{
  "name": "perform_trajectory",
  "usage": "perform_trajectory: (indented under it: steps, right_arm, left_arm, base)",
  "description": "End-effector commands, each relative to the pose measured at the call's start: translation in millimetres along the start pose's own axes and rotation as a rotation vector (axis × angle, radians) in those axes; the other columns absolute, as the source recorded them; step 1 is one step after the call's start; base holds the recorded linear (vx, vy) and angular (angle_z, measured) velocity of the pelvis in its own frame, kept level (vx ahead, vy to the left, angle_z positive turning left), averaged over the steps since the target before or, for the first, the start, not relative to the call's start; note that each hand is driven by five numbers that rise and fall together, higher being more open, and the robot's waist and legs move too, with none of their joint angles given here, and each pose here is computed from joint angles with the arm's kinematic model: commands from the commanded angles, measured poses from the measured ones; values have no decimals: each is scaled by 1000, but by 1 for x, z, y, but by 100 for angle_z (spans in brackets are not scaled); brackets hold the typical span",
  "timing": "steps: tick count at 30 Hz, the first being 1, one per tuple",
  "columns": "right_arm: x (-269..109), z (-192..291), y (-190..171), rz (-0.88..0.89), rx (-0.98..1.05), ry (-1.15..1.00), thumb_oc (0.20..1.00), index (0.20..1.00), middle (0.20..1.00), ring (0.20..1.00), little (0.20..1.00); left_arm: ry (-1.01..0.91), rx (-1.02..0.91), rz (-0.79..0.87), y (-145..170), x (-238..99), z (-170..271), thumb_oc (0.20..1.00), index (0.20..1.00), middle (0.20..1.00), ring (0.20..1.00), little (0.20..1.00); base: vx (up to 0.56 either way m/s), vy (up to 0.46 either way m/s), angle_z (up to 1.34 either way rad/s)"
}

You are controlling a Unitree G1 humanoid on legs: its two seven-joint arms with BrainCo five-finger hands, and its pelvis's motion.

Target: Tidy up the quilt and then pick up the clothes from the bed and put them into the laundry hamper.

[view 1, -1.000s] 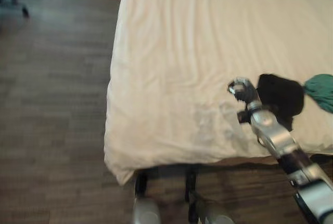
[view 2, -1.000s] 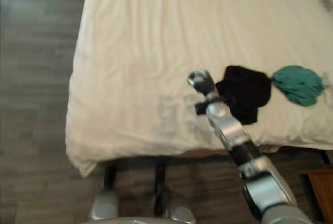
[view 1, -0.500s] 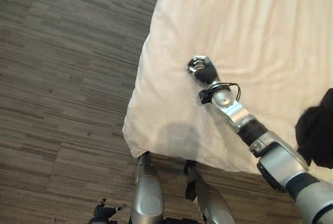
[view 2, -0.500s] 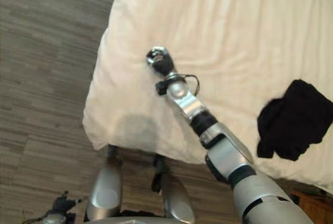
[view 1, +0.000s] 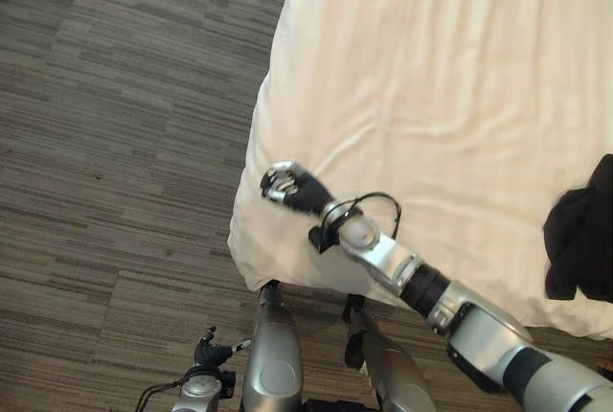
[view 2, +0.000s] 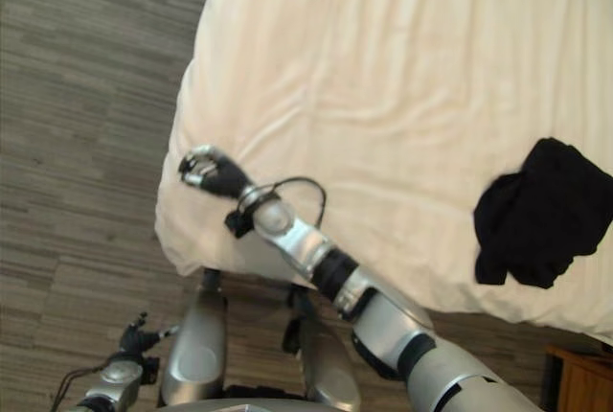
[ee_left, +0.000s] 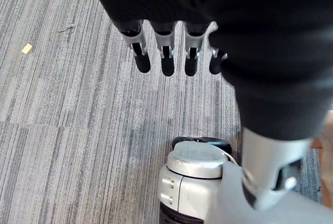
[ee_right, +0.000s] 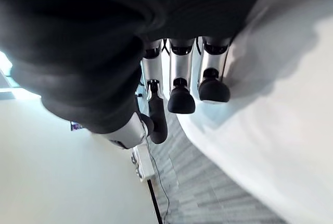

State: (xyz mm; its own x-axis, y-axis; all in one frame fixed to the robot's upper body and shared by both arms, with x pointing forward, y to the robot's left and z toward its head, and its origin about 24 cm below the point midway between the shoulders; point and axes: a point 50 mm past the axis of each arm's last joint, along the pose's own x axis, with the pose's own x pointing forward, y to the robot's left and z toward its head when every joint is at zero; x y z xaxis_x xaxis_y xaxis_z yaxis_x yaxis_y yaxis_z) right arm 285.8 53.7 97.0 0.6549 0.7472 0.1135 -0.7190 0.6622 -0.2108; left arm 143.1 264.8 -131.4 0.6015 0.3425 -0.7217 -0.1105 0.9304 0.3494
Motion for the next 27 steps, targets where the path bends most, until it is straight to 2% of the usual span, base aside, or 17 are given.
perform_trajectory:
  steps: [1,3,5,7,9,10,16,21,22,24,25,27]
  right_arm:
    - [-4,-5,22,-54,53,-11,200,200,200,200,200]
    - [-10,-10,2,-211,65,-40,200,200,200,200,200]
    - [-14,-11,-10,-271,65,-56,200,200,200,200,200]
    - [-26,-12,-47,-422,60,-89,200,200,200,200,200]
    - [-31,-12,-58,-467,54,-95,200,200,200,200,200]
    - [-39,-11,-79,-539,47,-94,200,200,200,200,200]
    - [-45,-5,-107,-627,29,-67,200,200,200,200,200]
    - [-44,-12,-121,-662,21,69,200,200,200,200,200]
    - [-47,-35,-125,-693,40,243,200,200,200,200,200]
    - [-52,-52,-125,-735,54,343,200,200,200,200,200]
    - [-69,-77,-121,-804,121,467,200,200,200,200,200]
    - [-81,-91,-120,-836,151,519,200,200,200,200,200]
  left_arm:
    - [101,20,20,-5,-12,-34,1000,1000,1000,1000,1000]
    - [120,44,10,-10,-16,-41,1000,1000,1000,1000,1000]
    - [130,55,7,-10,-17,-45,1000,1000,1000,1000,1000]
    - [169,99,7,-9,-22,-57,1000,1000,1000,1000,1000]
    - [183,119,10,-8,-24,-61,1000,1000,1000,1000,1000]
    - [208,153,17,-4,-27,-68,1000,1000,1000,1000,1000]
    - [229,197,18,2,-31,-77,1000,1000,1000,1000,1000]
    - [216,187,29,11,-30,-74,1000,1000,1000,1000,1000]
    - [180,178,21,9,-24,-63,1000,1000,1000,1000,1000]
    - [157,156,8,3,-22,-58,1000,1000,1000,1000,1000]
    - [142,128,-8,-7,-23,-56,1000,1000,1000,1000,1000]
    - [139,120,-12,-10,-24,-57,1000,1000,1000,1000,1000]
  base:
    - [12,28,-5]
    - [50,18,-8]
    - [95,-3,-9]
    - [210,-69,-12]
    - [197,-112,-2]
    - [202,-139,-3]
    - [67,-102,-14]
    - [-54,-71,-4]
    - [-209,-33,1]
    - [-265,72,6]
    - [-235,131,-4]
    - [-113,69,-5]
